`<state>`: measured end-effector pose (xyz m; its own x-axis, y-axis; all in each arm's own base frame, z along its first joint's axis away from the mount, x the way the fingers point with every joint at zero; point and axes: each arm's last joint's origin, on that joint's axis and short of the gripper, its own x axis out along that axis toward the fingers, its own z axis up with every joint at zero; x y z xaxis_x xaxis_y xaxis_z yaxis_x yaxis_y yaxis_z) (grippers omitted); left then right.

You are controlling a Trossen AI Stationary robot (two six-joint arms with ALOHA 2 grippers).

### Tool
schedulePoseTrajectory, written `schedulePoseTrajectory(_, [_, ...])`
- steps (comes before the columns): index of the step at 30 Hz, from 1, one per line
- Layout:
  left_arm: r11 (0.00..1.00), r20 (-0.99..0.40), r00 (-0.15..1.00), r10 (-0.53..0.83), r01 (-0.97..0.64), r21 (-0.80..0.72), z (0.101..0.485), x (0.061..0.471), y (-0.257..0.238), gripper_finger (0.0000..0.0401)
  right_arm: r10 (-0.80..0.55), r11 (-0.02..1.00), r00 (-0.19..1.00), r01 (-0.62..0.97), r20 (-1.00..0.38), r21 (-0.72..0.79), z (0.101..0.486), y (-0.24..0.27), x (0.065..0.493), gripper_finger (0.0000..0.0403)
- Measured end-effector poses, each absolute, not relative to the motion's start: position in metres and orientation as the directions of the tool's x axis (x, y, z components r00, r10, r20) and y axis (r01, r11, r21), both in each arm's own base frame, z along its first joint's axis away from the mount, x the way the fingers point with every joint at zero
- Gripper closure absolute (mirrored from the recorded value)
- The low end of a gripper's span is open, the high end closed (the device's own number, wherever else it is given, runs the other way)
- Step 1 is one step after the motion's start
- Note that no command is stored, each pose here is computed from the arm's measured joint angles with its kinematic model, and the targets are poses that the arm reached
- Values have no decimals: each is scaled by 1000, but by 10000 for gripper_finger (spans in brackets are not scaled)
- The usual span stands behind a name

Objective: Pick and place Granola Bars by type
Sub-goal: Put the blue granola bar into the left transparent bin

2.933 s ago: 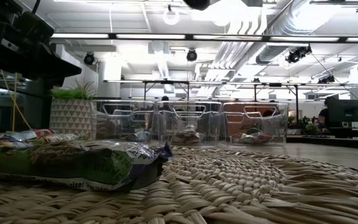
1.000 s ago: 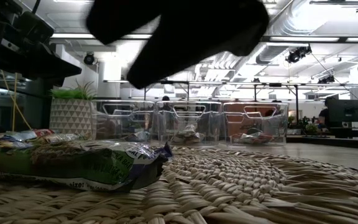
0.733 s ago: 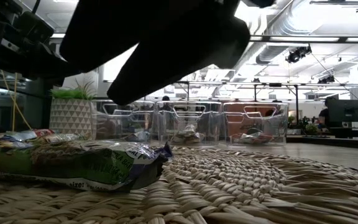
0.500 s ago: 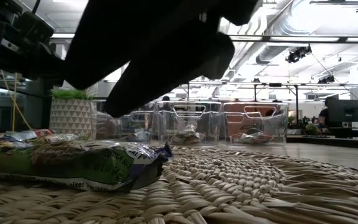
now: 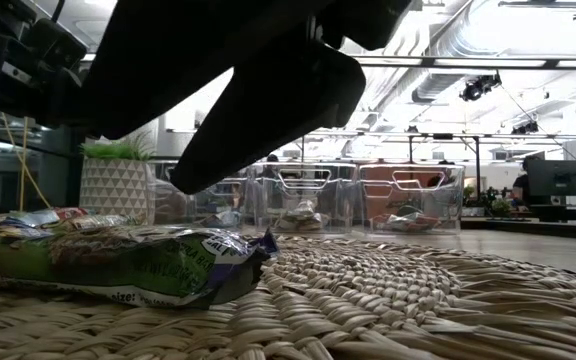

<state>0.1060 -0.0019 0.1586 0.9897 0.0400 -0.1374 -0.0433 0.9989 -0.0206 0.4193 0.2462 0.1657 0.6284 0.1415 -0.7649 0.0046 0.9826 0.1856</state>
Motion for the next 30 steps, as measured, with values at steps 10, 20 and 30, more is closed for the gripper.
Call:
schedulePoseTrajectory(10, [999,-137,990,40,-43,-21,159,106,-2,400,65,997,664,-12,-745,76,153,250,422,121])
schedulePoseTrajectory(20, [999,-137,990,40,-43,-21,159,106,-2,400,31,999,684,10,-729,52,126,256,427,121])
schedulePoseTrajectory(30, [999,-137,990,40,-43,-21,159,106,-2,400,-26,999,692,41,-722,3,110,261,427,123])
